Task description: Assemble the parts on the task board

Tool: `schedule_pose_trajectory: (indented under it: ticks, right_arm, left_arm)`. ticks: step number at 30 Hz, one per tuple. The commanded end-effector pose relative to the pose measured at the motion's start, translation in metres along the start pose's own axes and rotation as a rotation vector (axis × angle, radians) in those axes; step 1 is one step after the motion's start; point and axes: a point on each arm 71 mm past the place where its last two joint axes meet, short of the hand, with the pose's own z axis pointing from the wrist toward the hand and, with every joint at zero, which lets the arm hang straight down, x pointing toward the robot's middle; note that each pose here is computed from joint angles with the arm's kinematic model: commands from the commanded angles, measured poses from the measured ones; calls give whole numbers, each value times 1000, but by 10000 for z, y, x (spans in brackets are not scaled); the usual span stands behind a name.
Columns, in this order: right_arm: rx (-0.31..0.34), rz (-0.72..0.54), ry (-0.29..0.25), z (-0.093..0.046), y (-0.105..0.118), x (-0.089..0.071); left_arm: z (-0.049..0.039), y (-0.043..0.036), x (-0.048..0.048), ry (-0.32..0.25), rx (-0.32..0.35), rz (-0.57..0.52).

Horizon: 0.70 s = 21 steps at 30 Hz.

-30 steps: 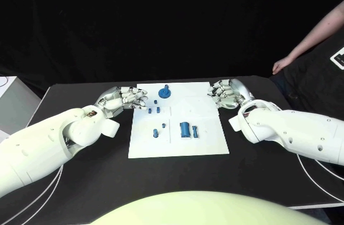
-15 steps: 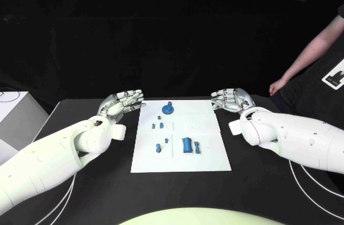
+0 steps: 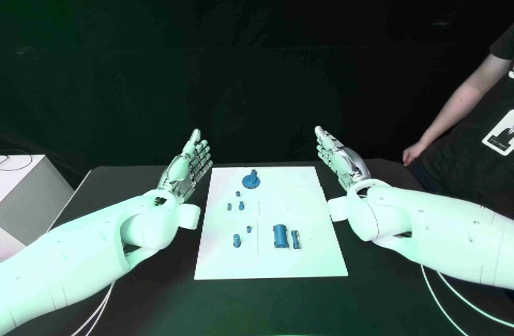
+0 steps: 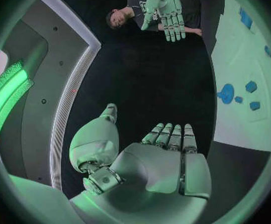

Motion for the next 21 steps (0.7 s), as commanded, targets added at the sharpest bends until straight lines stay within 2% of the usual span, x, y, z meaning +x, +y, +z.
schedule_pose_trajectory:
  ticks: [1,4,9,15,21]
  right_arm:
    - [-34,85,-99,-81,91,40]
    - [-43,129,-115,-143,172,113]
    - [-46,153,-123,-177,217,151]
    - [-46,153,-123,-177,217,151]
    - [-46,153,-123,-177,217,151]
  left_arm:
    - [11,-111,58,-130,53,26]
    - [-4,-167,192,-172,66,65]
    - [-40,-224,333,-221,79,118]
    - [-69,-253,405,-248,85,150]
    - [-71,-255,409,-250,86,152]
